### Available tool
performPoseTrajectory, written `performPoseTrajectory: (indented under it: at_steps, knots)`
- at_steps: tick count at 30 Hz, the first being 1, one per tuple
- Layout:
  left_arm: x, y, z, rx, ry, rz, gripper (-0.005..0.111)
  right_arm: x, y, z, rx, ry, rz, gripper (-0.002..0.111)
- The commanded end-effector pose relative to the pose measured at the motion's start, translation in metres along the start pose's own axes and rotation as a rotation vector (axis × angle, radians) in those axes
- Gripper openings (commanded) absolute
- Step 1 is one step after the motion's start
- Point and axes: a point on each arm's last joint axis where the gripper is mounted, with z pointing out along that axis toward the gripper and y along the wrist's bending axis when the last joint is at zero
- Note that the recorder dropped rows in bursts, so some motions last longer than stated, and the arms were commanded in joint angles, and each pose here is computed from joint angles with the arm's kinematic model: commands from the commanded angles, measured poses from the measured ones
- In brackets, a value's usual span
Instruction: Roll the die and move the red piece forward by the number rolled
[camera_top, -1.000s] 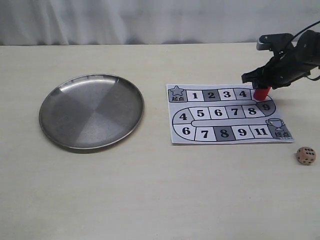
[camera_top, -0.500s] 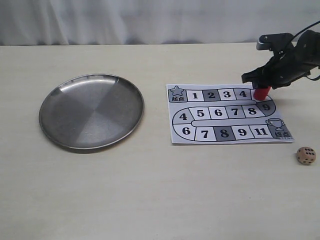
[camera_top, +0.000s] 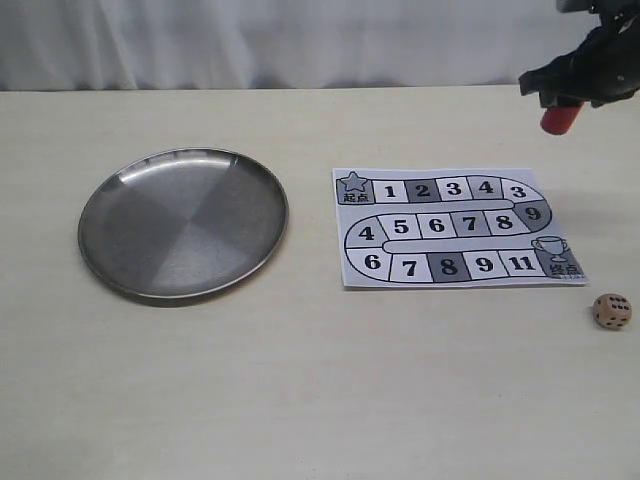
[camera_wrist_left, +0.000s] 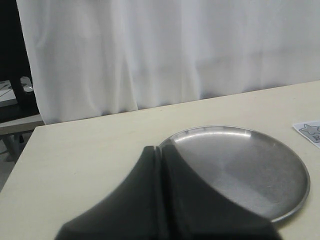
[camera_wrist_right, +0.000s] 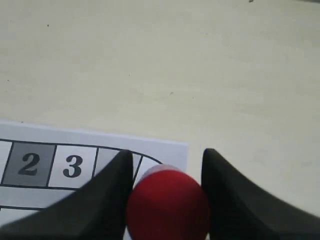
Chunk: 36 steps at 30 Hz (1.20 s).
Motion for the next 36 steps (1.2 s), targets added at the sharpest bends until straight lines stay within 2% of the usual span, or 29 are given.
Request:
performPoseTrajectory:
  at_steps: [1,16,27,29,31,36]
  knots:
    - [0.000,-0.001,0.000,0.010,-0.009,-0.002,0.000,0.001,-0.003,-0.006,0.009,0.008,-0.017,0.004]
    - [0.000,-0.001,0.000,0.010,-0.009,-0.002,0.000,0.079,0.003,0.091,-0.002,0.238,-0.062,0.004]
    - [0.000,-0.001,0.000,0.010,-0.009,-0.002,0.000,0.083,0.004,0.096,-0.004,0.257,-0.032,0.006]
    - [0.000,-0.001,0.000,0.010,-0.009,-0.002,0.000,0.083,0.004,0.096,-0.004,0.257,-0.027,0.010]
    - [0.000,-0.001,0.000,0.010,-0.009,-0.002,0.000,0.083,0.004,0.096,-0.004,0.258,-0.027,0.021]
    - [0.000,-0.001,0.000,0.010,-0.009,-0.002,0.000,0.077,0.004,0.090,0.009,0.224,0.032,0.058]
